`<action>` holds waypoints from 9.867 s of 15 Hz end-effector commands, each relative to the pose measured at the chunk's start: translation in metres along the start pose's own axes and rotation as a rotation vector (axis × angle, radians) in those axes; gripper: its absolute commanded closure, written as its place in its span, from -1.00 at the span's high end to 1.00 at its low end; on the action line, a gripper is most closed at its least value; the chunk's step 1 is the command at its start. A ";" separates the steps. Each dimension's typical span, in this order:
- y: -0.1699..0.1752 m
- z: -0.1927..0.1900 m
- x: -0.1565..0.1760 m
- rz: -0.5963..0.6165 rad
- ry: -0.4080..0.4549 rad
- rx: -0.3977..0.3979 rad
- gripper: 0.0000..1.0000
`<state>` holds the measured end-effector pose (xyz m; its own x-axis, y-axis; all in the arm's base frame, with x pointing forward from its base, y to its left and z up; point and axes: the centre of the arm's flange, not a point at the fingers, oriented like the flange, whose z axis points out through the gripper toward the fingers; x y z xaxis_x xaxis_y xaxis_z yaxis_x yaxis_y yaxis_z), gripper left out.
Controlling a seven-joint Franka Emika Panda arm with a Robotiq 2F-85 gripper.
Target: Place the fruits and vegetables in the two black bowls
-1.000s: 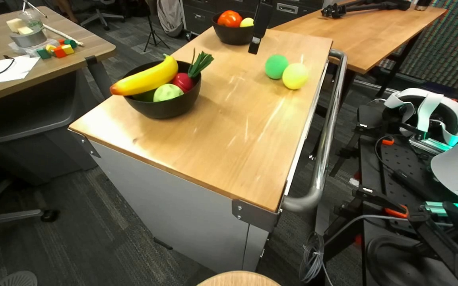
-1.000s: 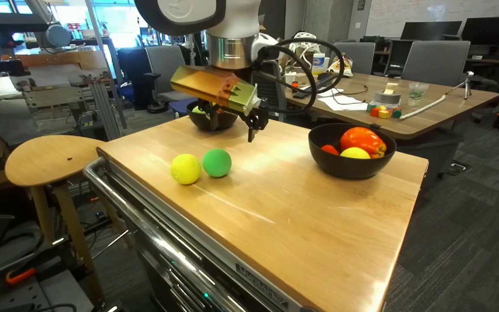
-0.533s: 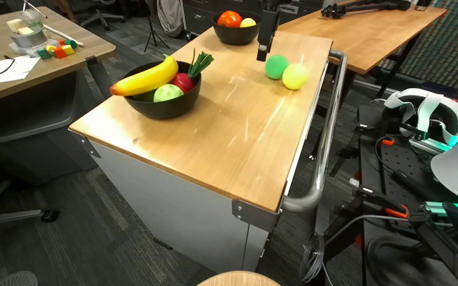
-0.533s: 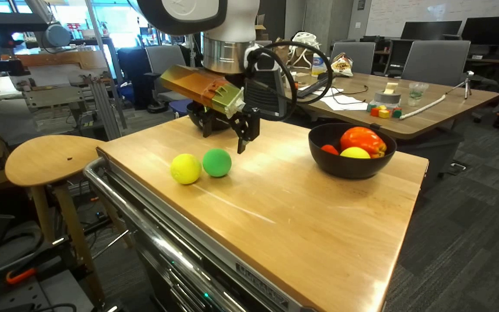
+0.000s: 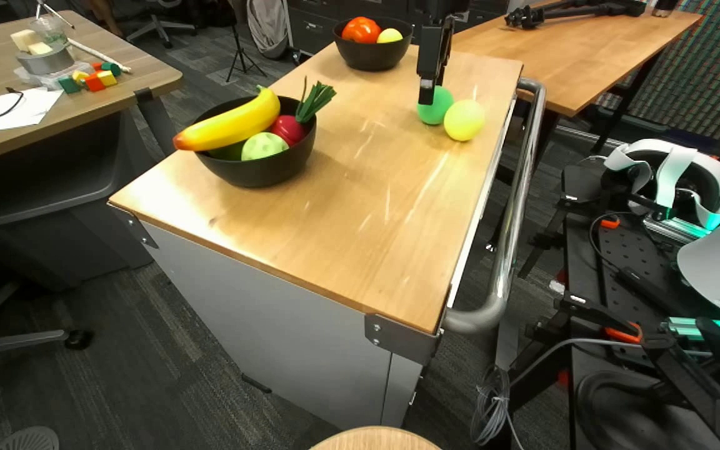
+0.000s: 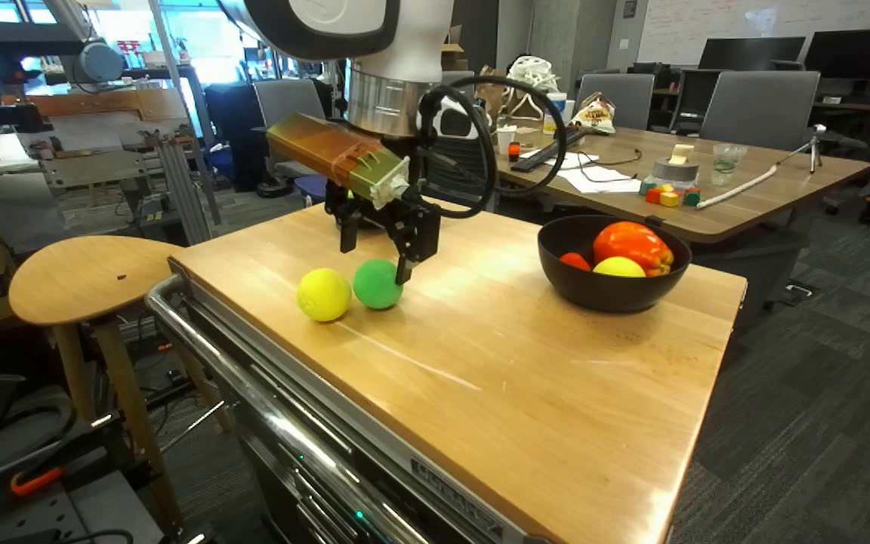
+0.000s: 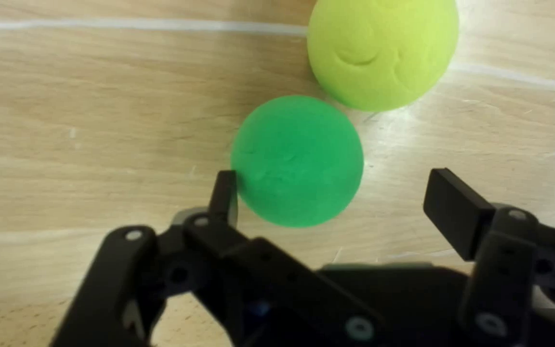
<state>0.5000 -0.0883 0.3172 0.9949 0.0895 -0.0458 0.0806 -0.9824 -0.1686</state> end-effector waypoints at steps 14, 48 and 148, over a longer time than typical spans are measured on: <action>-0.002 -0.159 0.038 -0.140 0.282 -0.090 -0.64; 0.066 -0.147 0.117 -0.344 0.239 -0.350 1.00; 0.139 -0.074 0.159 -0.524 0.416 -0.322 0.08</action>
<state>0.6741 -0.2377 0.3475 0.7596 0.5380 0.3655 0.4830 -0.8429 0.2369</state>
